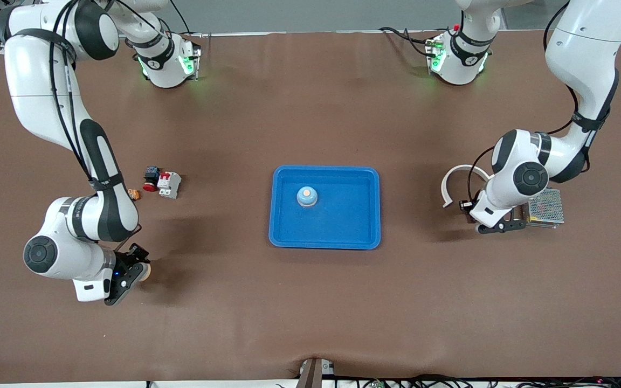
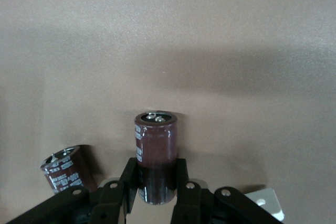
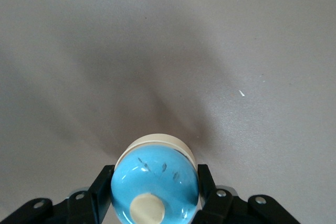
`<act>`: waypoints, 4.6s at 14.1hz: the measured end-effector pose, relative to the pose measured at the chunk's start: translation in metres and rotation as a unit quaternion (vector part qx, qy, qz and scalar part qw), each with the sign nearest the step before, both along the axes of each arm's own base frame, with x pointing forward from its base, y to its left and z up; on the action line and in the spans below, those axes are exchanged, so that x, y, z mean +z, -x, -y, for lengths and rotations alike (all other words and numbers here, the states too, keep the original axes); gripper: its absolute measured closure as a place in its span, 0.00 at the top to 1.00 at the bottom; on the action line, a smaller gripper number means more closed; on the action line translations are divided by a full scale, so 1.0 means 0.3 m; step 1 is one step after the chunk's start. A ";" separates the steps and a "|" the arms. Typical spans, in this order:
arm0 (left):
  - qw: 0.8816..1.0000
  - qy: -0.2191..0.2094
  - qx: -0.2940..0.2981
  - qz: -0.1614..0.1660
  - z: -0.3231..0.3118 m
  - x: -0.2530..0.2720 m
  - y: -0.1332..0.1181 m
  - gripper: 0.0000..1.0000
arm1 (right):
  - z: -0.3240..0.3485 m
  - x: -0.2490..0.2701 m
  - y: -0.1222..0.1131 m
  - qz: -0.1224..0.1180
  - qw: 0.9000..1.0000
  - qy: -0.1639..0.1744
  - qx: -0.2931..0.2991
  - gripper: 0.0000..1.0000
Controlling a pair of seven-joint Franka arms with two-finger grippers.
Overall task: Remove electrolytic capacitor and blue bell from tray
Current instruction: 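Carry the capacitor with the left gripper while the right gripper carries the bell, then set the bell down with the right gripper while the left gripper withdraws, then move the right gripper to the second blue bell in the tray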
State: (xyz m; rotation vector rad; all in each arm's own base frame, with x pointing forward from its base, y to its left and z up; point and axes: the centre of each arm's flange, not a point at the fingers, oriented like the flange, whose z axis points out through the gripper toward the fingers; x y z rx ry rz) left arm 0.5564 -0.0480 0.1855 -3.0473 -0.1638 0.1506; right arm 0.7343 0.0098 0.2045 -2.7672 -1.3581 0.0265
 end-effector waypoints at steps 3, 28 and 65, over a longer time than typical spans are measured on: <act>1.000 0.000 -0.005 -0.001 0.016 -0.002 0.008 0.37 | 0.014 -0.032 -0.001 0.003 1.000 -0.001 0.007 0.68; 0.996 -0.004 0.044 0.083 0.085 1.385 -0.176 1.00 | 0.007 -0.073 0.003 0.002 0.999 -0.033 -0.001 1.00; 0.998 0.040 -0.042 0.030 0.017 1.537 0.098 1.00 | -1.520 0.194 0.498 -0.046 0.894 -0.001 -0.445 1.00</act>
